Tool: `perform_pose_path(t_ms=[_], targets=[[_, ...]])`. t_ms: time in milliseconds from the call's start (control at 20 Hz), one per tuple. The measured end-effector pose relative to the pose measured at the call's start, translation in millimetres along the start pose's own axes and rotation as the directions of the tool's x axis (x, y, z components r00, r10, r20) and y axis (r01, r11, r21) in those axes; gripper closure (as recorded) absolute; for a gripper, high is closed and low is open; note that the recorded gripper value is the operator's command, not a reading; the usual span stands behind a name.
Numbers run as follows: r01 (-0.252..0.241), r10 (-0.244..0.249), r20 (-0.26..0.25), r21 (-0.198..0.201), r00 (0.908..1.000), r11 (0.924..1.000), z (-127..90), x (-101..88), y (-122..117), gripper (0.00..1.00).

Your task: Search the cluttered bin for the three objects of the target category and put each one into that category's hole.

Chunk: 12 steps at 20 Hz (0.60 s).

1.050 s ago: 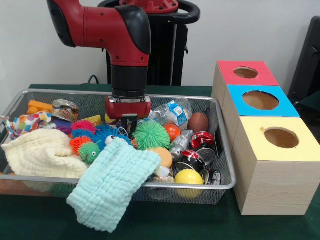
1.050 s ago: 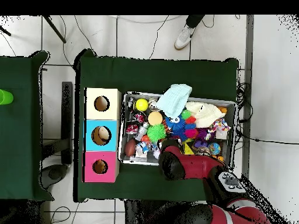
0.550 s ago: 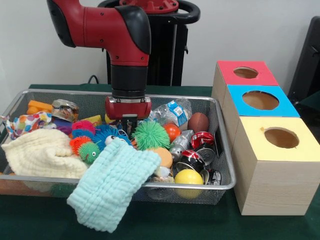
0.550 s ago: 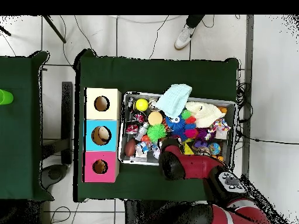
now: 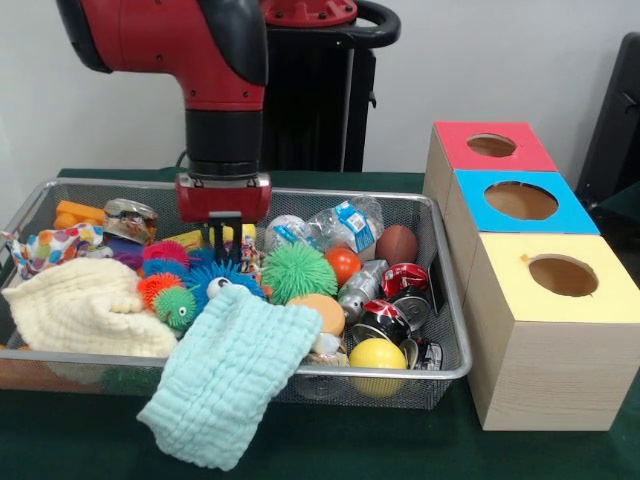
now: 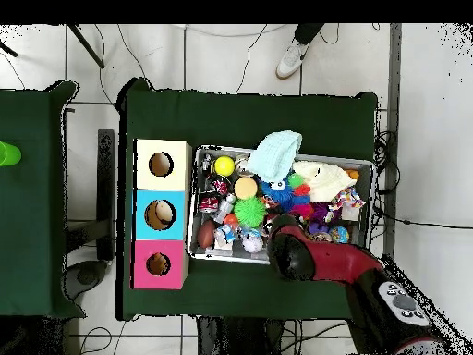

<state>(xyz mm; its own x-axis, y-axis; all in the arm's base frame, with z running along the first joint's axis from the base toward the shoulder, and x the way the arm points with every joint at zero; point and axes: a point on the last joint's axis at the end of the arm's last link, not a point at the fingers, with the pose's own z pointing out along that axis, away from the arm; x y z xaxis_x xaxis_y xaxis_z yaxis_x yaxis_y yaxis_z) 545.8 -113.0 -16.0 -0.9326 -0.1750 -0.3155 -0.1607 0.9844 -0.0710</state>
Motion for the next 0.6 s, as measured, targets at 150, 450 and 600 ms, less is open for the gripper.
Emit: perform_pose_path(t_ms=[150,450,600], targets=[[-0.012,0.012,-0.023,-0.003,0.9997,0.9999,-6.7,-2.7,-8.6,1.0],[-0.031,0.03,-0.04,-0.002,0.9987,0.9995,-24.8,-16.5,-27.5,1.0],[-0.028,0.028,-0.025,0.004,0.9993,0.9996,-30.0,-23.9,-30.2,1.0]])
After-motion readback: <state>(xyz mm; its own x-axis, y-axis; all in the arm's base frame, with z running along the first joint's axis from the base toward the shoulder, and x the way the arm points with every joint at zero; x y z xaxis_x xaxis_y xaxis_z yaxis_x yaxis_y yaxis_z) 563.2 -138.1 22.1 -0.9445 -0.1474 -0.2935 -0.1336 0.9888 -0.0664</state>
